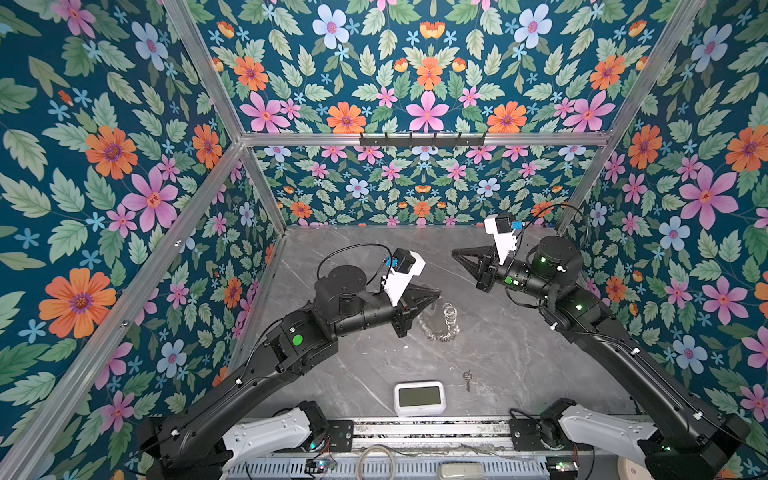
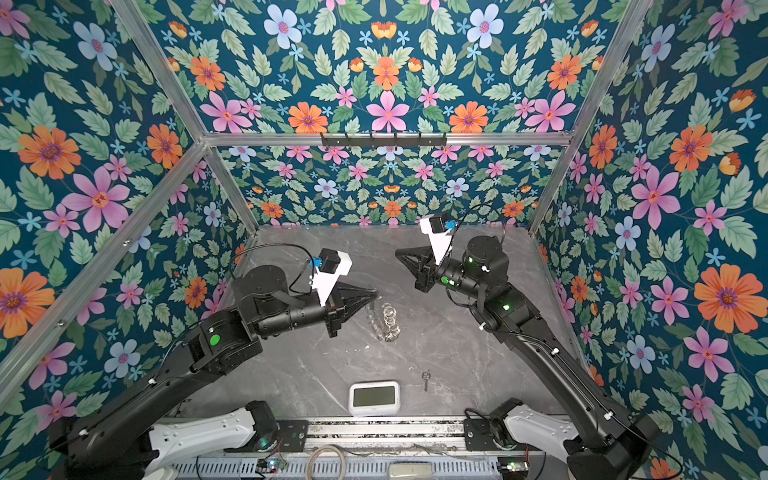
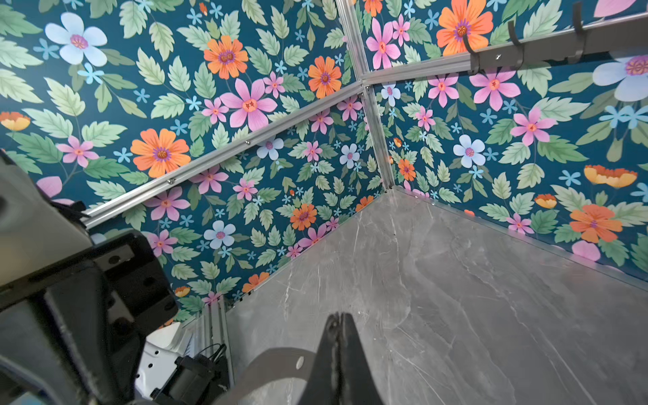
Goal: Remove the keys from the keyring
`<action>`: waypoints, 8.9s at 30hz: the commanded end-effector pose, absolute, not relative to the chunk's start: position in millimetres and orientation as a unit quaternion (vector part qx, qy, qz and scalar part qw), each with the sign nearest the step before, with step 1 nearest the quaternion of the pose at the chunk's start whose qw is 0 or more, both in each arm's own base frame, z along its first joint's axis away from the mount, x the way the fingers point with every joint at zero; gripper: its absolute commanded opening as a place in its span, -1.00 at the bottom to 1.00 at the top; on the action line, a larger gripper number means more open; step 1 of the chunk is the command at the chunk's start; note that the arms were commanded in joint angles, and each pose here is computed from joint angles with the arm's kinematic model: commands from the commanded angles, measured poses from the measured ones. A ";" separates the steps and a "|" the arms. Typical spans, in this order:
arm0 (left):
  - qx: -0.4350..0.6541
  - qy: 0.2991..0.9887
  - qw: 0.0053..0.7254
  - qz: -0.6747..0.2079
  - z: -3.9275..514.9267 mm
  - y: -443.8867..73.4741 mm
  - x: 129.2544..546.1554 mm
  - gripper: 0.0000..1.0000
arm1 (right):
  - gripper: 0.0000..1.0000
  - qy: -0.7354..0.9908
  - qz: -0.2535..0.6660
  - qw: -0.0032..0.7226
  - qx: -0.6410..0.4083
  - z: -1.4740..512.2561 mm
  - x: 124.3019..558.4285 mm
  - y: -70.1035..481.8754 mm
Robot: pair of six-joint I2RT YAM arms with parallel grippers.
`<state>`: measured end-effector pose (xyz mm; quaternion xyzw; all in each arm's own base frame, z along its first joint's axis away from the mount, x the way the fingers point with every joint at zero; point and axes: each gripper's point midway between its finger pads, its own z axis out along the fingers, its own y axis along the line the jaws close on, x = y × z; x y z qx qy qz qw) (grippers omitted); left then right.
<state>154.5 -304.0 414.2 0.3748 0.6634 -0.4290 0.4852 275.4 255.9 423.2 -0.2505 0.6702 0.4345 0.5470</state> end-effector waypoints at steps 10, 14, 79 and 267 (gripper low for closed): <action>0.399 0.647 0.483 -0.435 425.6 -306.8 146.4 -1.00 | -0.50 0.657 0.445 0.541 -0.279 427.3 258.7 255.1; 0.427 0.638 0.463 -0.442 425.3 -310.2 136.4 -1.00 | -0.11 0.644 0.468 0.511 -0.325 422.8 240.7 257.4; 0.482 0.595 0.436 -0.473 452.3 -319.3 114.3 -1.00 | -0.91 0.531 0.559 0.399 -0.497 420.4 154.2 274.7; 0.458 0.638 0.440 -0.436 419.6 -325.6 138.7 -0.19 | -1.00 0.487 0.583 0.508 -0.406 483.9 171.2 268.8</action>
